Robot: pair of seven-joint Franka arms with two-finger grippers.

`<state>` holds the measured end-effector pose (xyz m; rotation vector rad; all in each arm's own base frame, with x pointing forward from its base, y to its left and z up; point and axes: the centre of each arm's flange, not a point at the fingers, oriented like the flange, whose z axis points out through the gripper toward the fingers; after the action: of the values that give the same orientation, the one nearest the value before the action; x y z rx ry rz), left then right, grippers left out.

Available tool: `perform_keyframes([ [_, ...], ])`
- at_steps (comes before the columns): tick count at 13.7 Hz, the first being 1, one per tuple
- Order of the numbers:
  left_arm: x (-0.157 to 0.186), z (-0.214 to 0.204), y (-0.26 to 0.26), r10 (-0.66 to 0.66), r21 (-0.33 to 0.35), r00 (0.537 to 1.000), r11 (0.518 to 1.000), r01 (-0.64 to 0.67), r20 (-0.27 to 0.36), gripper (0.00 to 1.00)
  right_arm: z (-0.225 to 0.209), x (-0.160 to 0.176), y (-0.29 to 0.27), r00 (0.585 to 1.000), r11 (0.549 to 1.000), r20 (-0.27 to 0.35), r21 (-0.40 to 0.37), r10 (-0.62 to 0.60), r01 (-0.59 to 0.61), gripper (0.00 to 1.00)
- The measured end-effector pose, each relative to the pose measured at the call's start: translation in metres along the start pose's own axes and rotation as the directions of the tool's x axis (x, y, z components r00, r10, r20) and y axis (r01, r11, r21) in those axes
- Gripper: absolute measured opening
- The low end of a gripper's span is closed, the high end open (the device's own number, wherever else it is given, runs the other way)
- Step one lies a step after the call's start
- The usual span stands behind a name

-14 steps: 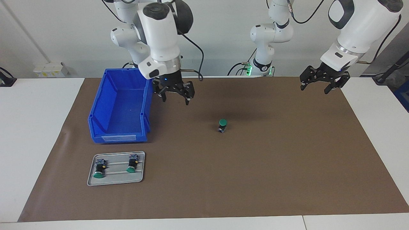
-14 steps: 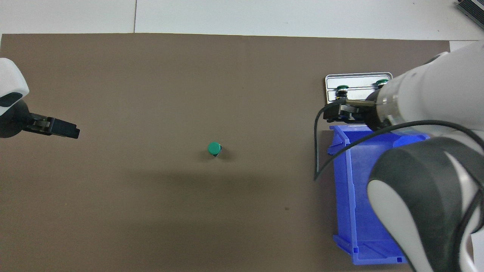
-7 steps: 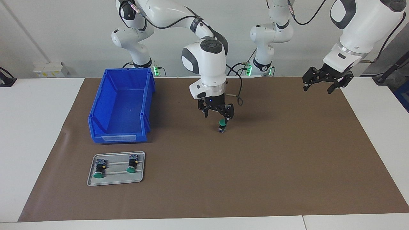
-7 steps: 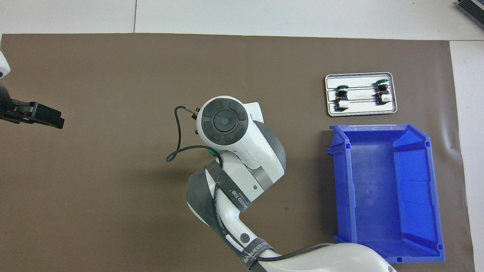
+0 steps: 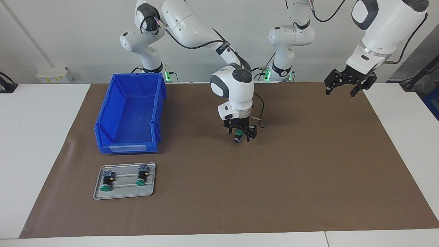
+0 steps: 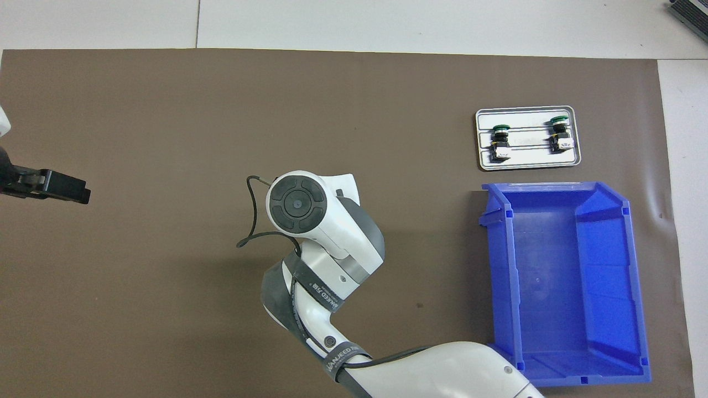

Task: Place and press button with both arms
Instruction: 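Grasp the green button at the table center with the right gripper, then carry the green button with the right gripper over the blue bin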

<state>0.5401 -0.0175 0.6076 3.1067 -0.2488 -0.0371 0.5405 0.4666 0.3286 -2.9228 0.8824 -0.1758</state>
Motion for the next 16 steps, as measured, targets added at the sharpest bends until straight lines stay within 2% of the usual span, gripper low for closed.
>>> perform_keyframes([
  [3,0.001,0.000,0.005,0.008,0.001,1.000,1.000,-0.008,0.000,1.00,0.011,-0.002,0.004,1.000,1.000,-0.006,0.024,-0.002,0.002,1.00],
  [6,0.000,0.000,0.004,0.008,0.001,1.000,1.000,-0.008,0.000,1.00,0.018,-0.007,0.008,1.000,1.000,-0.004,0.016,-0.008,0.008,1.00],
  [7,0.000,0.000,0.004,0.006,0.001,1.000,1.000,-0.006,0.000,1.00,0.018,-0.008,0.008,1.000,1.000,-0.004,0.017,-0.010,0.010,0.94],
  [8,0.000,0.000,0.003,0.006,0.001,1.000,1.000,-0.006,0.000,1.00,0.018,-0.009,0.007,1.000,1.000,-0.004,0.019,-0.011,0.011,0.94],
  [10,0.000,0.000,0.003,0.006,0.001,1.000,1.000,-0.006,0.000,1.00,0.016,-0.011,0.007,1.000,1.000,-0.005,0.021,-0.020,0.020,0.77],
  [11,0.000,0.000,0.003,0.006,0.001,1.000,1.000,-0.006,-0.001,1.00,0.016,-0.014,0.006,0.999,0.999,-0.006,0.021,-0.038,0.038,0.63],
  [13,0.000,-0.001,0.003,0.006,0.001,1.000,1.000,-0.006,-0.001,1.00,0.017,-0.017,0.006,0.996,0.996,-0.006,0.019,-0.087,0.087,0.40],
  [14,0.000,-0.001,0.003,0.006,0.001,1.000,1.000,-0.006,-0.001,1.00,0.016,-0.014,0.007,0.994,0.994,-0.007,0.018,-0.107,0.107,0.35],
  [16,0.000,-0.001,0.003,0.006,0.001,1.000,1.000,-0.006,-0.001,1.00,0.012,0.001,0.011,0.990,0.989,-0.012,0.014,-0.144,0.144,0.35],
])
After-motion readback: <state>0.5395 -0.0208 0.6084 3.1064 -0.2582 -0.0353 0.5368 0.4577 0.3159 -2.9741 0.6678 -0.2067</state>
